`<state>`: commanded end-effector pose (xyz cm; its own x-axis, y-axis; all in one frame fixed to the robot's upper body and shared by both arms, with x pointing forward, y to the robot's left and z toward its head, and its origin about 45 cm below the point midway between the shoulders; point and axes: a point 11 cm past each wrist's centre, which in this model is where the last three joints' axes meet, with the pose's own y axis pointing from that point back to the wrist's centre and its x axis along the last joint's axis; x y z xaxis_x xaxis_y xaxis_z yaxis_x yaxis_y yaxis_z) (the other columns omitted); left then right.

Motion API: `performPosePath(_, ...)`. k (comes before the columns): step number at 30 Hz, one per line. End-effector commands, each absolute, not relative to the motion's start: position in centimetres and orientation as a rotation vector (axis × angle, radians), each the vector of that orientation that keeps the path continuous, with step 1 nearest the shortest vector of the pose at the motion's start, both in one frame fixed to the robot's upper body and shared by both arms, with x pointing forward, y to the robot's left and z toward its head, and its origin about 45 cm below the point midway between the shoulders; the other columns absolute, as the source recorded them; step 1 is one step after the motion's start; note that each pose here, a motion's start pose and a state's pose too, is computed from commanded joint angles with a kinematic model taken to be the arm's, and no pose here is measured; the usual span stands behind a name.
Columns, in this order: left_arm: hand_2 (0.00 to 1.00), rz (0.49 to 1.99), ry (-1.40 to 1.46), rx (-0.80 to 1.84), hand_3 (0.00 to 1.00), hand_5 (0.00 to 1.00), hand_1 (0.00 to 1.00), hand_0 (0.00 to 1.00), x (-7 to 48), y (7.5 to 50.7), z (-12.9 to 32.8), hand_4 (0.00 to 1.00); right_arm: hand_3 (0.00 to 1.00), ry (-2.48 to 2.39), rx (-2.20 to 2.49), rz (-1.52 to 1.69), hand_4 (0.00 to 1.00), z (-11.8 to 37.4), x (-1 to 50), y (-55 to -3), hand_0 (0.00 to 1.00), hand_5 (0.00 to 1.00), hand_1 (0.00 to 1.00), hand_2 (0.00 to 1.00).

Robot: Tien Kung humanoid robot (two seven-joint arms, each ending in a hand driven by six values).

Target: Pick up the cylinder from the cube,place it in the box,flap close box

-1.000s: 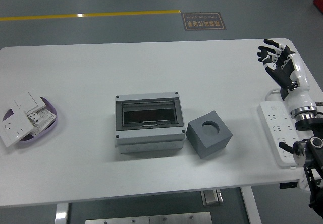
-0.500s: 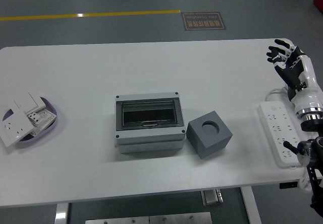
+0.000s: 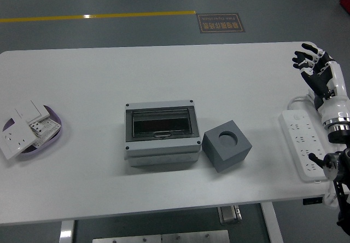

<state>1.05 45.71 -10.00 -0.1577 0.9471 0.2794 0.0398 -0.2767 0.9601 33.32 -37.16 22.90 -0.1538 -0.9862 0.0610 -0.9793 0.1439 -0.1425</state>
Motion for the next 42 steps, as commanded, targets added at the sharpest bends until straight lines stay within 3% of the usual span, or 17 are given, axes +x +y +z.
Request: performPosePath(42, 0.571, 1.541, 1.151, 1.313, 0.645, 0.311, 0.658, 0.637, 2.3, 44.6, -10.4, 0.711, 0.683, 2.353, -1.979, -0.201, 0.667, 22.2, 32.9, -37.5, 0.676, 0.319, 0.642, 0.675)
